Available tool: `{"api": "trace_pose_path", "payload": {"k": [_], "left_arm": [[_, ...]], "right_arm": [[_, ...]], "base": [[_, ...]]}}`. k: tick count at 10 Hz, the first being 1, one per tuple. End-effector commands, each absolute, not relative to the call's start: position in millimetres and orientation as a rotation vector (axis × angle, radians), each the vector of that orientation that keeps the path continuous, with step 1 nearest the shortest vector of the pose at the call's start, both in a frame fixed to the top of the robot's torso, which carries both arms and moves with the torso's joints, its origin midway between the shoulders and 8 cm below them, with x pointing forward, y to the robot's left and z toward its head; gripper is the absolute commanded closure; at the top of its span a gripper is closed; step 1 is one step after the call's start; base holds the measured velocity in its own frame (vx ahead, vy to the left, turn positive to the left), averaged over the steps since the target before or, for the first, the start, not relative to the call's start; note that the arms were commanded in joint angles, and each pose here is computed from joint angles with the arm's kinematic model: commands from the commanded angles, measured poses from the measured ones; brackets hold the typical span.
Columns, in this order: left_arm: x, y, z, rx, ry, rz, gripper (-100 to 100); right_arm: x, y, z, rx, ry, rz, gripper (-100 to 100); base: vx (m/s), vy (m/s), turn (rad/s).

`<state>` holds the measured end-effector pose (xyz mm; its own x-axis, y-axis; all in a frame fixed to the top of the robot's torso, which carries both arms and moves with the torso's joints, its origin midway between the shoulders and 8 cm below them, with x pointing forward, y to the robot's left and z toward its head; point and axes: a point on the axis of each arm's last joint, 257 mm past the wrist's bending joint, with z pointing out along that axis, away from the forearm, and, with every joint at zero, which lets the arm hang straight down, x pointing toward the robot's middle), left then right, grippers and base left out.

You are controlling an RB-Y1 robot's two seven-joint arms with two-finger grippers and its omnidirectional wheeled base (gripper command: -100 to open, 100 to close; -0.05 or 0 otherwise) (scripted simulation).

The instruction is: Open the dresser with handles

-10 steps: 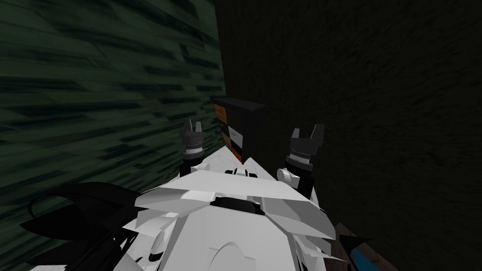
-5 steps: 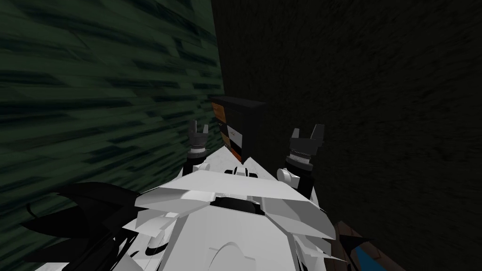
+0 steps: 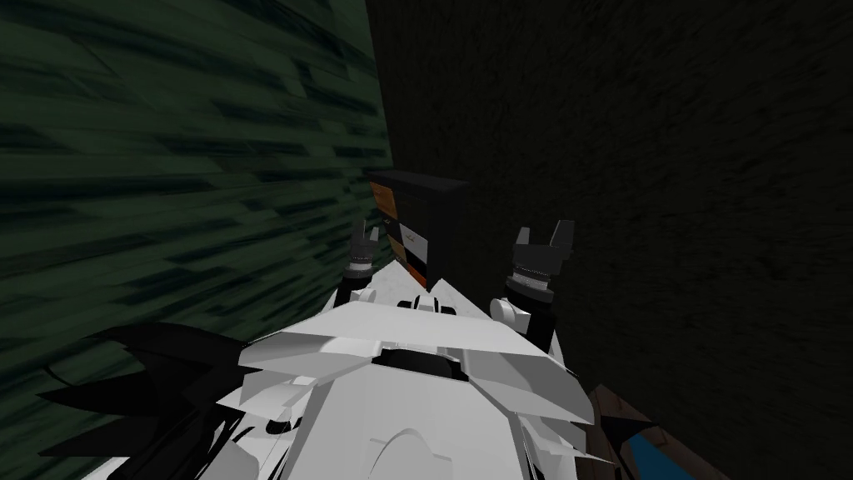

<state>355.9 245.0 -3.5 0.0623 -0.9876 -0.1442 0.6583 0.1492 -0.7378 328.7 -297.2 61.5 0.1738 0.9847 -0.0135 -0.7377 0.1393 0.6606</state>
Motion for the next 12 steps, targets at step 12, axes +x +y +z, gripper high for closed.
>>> {"api": "trace_pose_path", "payload": {"k": [12], "left_arm": [[408, 208, -111, -0.702, 0.947, -1.338, -100]], "right_arm": [[329, -297, 62, 0.589, 0.513, 1.326, 0]], "base": [[0.026, 0.026, -0.063]]}}
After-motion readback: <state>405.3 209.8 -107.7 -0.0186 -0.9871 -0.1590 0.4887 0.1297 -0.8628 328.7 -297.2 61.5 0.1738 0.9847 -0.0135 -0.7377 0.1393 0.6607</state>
